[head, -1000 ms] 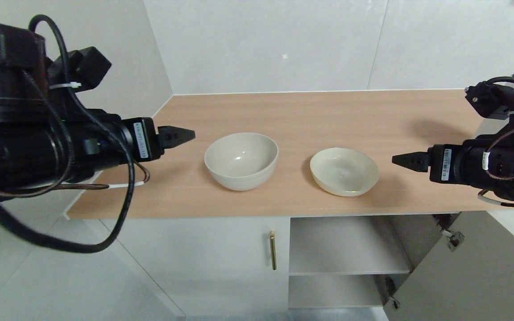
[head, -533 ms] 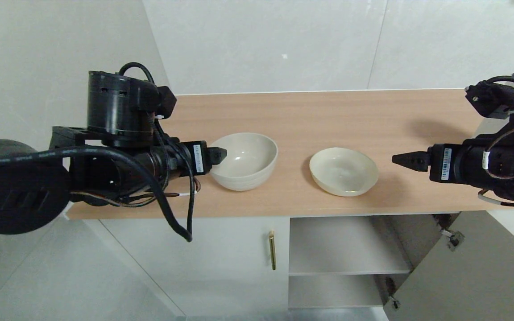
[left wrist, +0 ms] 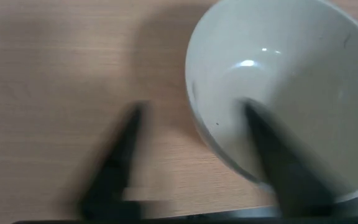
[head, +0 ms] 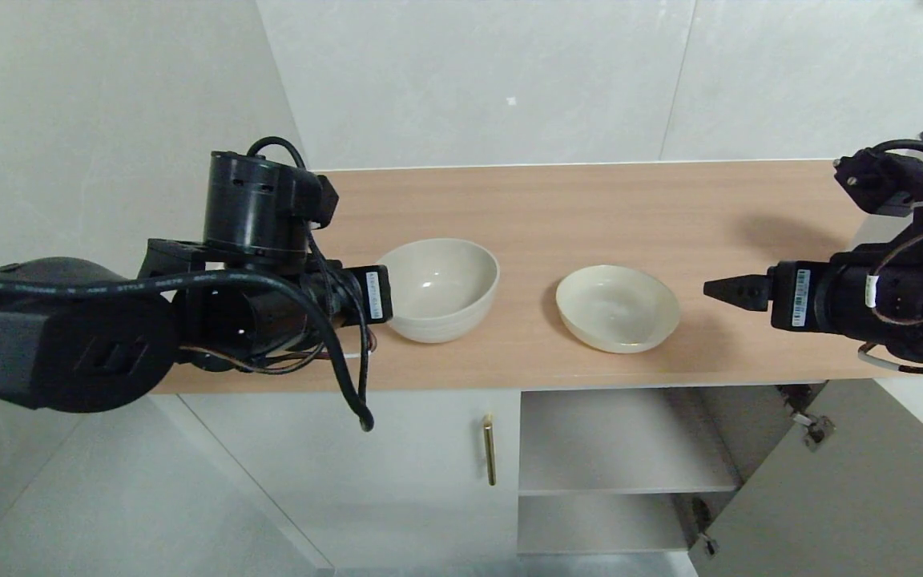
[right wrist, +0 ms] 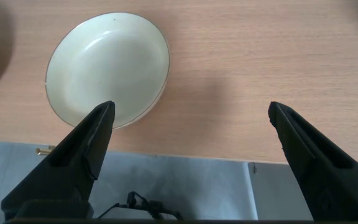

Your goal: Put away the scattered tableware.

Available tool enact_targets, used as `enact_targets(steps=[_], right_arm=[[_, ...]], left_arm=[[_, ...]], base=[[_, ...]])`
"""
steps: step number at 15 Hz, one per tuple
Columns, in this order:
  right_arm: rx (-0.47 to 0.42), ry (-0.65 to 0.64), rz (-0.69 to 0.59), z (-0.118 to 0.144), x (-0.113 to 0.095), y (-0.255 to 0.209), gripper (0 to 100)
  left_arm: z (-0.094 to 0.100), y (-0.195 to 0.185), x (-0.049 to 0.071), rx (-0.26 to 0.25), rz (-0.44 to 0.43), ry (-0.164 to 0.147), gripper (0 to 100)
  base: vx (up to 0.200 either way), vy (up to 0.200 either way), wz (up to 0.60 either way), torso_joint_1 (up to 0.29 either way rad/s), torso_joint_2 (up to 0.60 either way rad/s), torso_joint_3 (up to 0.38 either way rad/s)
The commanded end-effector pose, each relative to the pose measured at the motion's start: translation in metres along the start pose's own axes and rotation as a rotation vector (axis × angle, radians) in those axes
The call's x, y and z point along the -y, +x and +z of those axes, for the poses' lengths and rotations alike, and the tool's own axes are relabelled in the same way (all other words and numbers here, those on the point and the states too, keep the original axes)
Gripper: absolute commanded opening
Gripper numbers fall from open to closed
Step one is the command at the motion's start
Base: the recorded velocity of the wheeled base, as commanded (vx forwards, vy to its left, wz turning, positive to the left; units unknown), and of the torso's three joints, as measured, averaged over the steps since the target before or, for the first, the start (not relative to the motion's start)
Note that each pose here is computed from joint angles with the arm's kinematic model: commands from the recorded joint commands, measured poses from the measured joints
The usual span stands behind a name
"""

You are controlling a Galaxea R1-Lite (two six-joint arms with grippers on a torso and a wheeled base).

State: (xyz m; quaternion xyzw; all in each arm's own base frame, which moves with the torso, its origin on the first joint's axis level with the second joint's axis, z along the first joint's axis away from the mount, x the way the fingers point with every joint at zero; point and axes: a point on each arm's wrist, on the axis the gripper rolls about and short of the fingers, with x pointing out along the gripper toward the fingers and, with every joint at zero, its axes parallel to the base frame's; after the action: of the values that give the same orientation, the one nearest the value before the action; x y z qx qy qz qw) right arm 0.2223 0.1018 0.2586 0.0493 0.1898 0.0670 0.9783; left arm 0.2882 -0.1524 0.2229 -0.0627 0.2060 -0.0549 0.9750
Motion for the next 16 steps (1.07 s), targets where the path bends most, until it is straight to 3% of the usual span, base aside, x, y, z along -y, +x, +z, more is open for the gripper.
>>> enact_targets(steps=[1,5,10,16], right_arm=[[0.003,0.001,0.001,0.0,0.0,-0.001,100],[-0.022,0.006,-0.007,-0.003,-0.002,0.01,100],[-0.079,0.097,-0.128,-0.015,-0.018,0.06,100],[-0.064,0.129,-0.165,-0.024,-0.026,0.088,100]], left_arm=[[0.003,-0.004,0.0,0.017,-0.006,-0.006,0],[0.025,-0.052,-0.01,0.13,-0.066,-0.053,0],[0.02,-0.062,-0.012,0.171,-0.173,-0.07,0],[0.021,-0.062,-0.011,0.179,-0.178,-0.07,0]], base=[[0.0,0.0,0.0,0.0,0.0,0.0],[0.0,0.0,0.0,0.0,0.0,0.0],[0.0,0.0,0.0,0.0,0.0,0.0],[0.0,0.0,0.0,0.0,0.0,0.0]])
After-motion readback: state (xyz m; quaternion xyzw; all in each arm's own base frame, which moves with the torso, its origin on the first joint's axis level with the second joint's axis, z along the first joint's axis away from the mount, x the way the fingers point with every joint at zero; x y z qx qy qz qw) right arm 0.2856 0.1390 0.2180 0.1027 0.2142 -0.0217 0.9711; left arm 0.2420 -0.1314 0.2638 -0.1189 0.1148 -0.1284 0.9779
